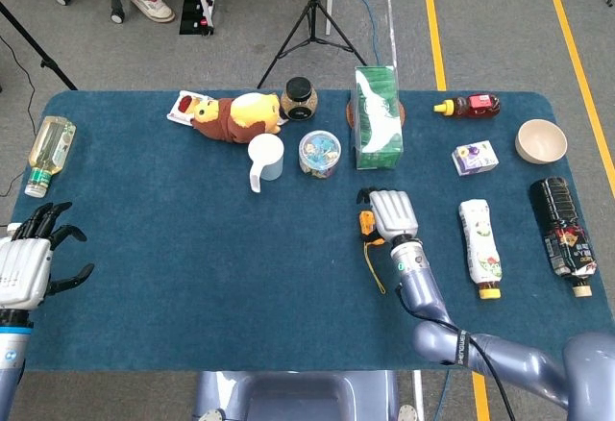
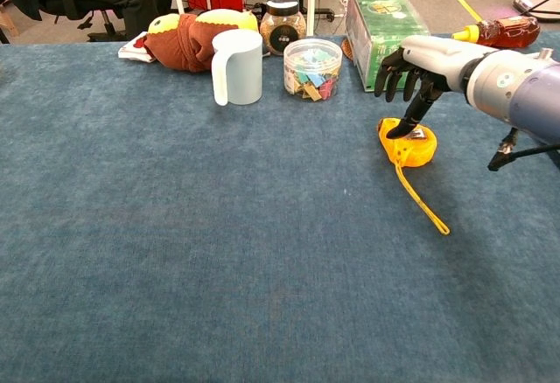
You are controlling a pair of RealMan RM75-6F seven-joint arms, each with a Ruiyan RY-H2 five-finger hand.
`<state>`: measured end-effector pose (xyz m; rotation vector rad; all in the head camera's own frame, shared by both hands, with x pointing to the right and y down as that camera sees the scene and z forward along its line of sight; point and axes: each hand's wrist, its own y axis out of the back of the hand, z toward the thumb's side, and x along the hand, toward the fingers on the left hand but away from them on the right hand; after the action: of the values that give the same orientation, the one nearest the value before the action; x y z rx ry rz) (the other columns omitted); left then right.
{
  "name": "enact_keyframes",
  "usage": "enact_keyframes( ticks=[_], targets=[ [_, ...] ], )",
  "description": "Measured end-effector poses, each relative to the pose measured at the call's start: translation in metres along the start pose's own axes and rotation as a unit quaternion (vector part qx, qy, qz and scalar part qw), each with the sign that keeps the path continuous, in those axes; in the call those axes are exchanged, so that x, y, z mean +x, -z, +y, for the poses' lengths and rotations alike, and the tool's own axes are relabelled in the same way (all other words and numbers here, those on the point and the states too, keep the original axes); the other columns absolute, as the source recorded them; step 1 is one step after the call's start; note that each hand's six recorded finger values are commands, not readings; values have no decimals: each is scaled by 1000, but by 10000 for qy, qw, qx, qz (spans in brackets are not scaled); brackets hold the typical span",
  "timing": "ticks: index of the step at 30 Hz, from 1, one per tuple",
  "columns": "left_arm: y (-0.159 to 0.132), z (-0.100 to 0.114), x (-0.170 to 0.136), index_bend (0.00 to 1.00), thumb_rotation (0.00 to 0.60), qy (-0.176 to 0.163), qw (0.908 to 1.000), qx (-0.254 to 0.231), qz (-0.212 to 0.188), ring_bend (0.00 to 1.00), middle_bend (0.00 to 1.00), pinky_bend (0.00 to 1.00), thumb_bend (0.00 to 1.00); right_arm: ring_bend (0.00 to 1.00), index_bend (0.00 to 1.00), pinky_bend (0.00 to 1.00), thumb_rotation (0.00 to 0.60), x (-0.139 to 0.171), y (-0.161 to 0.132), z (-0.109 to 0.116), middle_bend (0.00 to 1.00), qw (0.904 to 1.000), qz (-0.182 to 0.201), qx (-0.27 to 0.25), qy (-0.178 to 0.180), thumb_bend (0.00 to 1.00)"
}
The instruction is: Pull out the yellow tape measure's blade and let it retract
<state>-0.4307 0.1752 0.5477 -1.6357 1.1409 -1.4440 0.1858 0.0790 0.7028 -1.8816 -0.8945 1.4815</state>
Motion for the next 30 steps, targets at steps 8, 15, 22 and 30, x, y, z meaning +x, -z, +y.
enact_keyframes(
  ticks=[8,15,22,30],
  targets=[
    [2,1,-3,427,600,-2,10000,-18,31,79,149,180,188,381,352,378,597,-9,-5,-3,361,9999,-113,64,11,55],
    [3,2,-5,427,600,-10,10000,-13,50,79,149,180,188,381,352,382,597,-13,-4,-11,361,9995,-184,240,9,56],
    [3,5,-7,428,600,-41,10000,-6,41,79,149,180,188,381,352,382,597,-17,2,-19,361,9972,-167,726,73,55],
    [2,6,-8,427,600,-58,10000,-15,22,79,149,180,189,381,352,383,597,-12,7,-23,361,9955,-78,943,75,55]
  ],
)
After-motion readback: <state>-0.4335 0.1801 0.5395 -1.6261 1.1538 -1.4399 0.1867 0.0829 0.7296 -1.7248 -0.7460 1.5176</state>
